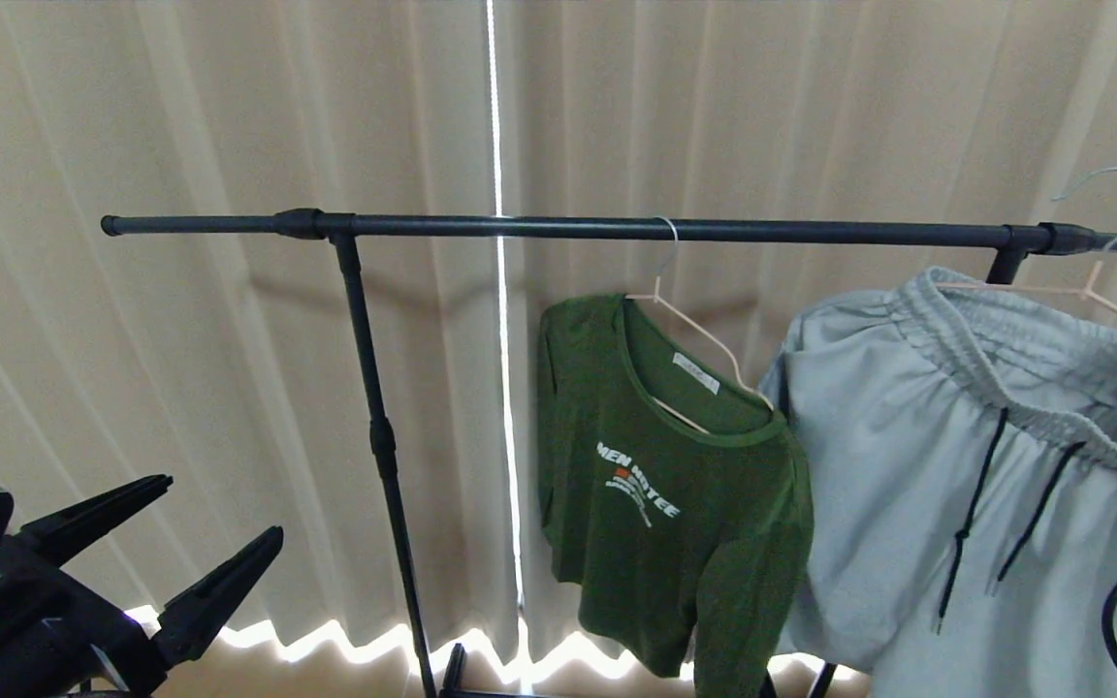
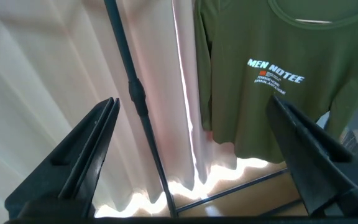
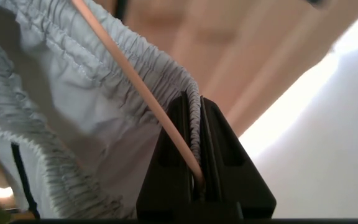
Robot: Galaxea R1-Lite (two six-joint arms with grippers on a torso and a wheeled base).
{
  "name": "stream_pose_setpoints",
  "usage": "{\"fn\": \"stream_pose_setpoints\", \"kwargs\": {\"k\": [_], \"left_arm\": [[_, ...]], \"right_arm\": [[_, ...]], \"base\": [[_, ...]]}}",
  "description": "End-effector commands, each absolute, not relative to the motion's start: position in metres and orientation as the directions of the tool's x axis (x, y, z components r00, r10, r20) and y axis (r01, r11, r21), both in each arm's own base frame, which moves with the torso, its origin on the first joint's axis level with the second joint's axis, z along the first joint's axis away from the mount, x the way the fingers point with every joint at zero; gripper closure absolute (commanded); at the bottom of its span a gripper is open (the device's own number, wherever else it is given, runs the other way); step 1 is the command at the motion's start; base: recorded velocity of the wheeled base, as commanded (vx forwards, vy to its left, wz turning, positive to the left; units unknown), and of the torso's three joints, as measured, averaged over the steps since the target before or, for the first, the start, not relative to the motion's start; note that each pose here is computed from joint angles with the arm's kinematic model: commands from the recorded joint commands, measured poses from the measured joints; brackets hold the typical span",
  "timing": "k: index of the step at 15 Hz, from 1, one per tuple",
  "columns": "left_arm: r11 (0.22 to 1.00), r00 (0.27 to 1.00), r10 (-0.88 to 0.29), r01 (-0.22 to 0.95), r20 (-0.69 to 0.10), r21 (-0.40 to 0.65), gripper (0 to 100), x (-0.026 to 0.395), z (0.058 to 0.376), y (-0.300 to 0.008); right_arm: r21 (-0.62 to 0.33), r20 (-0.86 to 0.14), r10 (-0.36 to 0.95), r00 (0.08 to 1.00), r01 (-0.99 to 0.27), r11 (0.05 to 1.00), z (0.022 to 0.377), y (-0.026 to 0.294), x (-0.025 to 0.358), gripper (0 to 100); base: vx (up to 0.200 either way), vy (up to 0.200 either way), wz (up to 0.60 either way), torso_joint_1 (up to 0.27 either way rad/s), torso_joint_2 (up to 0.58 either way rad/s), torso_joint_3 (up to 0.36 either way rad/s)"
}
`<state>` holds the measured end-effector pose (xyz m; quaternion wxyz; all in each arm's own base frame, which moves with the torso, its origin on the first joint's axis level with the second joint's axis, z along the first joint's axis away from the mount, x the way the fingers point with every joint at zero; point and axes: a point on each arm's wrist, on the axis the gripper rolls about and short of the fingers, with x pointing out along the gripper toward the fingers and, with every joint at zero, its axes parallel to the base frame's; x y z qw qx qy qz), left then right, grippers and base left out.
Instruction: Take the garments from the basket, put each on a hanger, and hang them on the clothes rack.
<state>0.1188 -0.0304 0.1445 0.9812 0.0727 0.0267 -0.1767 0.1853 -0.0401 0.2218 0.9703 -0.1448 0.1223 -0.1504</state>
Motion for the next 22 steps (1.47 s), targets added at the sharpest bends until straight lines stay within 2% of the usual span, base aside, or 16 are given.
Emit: {"fn": "stream_pose_setpoints", "kwargs": {"k": [1, 4, 7, 9, 16, 22], "left_arm": [[0.926, 0.935, -0.345, 0.353, -0.084, 0.133, 0, 0.118, 0.143, -0.030], [0.927, 0.937, -0.345, 0.350, -0.059, 0.136, 0, 0.115, 0.146, -0.030], [0.927, 0.937, -0.347, 0.350, -0.050, 0.137, 0, 0.113, 0.147, -0.029], [0.927, 0.937, -0.347, 0.350, -0.049, 0.138, 0, 0.112, 0.147, -0.029], [0.927, 0.937, -0.347, 0.350, -0.050, 0.137, 0, 0.112, 0.147, -0.029], [0.927, 0.937, -0.347, 0.349, -0.043, 0.138, 0, 0.111, 0.148, -0.029]], "right_arm": [[-0.342, -0.280, -0.276, 0.920, 0.173, 0.924, 0.214, -0.021, 0.228, 100], [-0.364, -0.308, -0.284, 0.908, 0.163, 0.917, 0.209, -0.010, 0.254, 100], [-0.380, -0.326, -0.329, 0.887, 0.195, 0.904, 0.200, -0.013, 0.291, 100], [-0.390, -0.340, -0.350, 0.873, 0.208, 0.897, 0.194, -0.014, 0.301, 100], [-0.394, -0.354, -0.346, 0.869, 0.197, 0.898, 0.189, -0.012, 0.308, 100], [-0.407, -0.346, -0.383, 0.856, 0.231, 0.884, 0.186, -0.013, 0.330, 100]], "base": [[0.000, 0.000, 0.00, 0.000, 0.00, 0.000], [0.000, 0.000, 0.00, 0.000, 0.00, 0.000], [0.000, 0.000, 0.00, 0.000, 0.00, 0.000], [0.000, 0.000, 0.00, 0.000, 0.00, 0.000], [0.000, 0.000, 0.00, 0.000, 0.00, 0.000], [0.000, 0.000, 0.00, 0.000, 0.00, 0.000]]}}
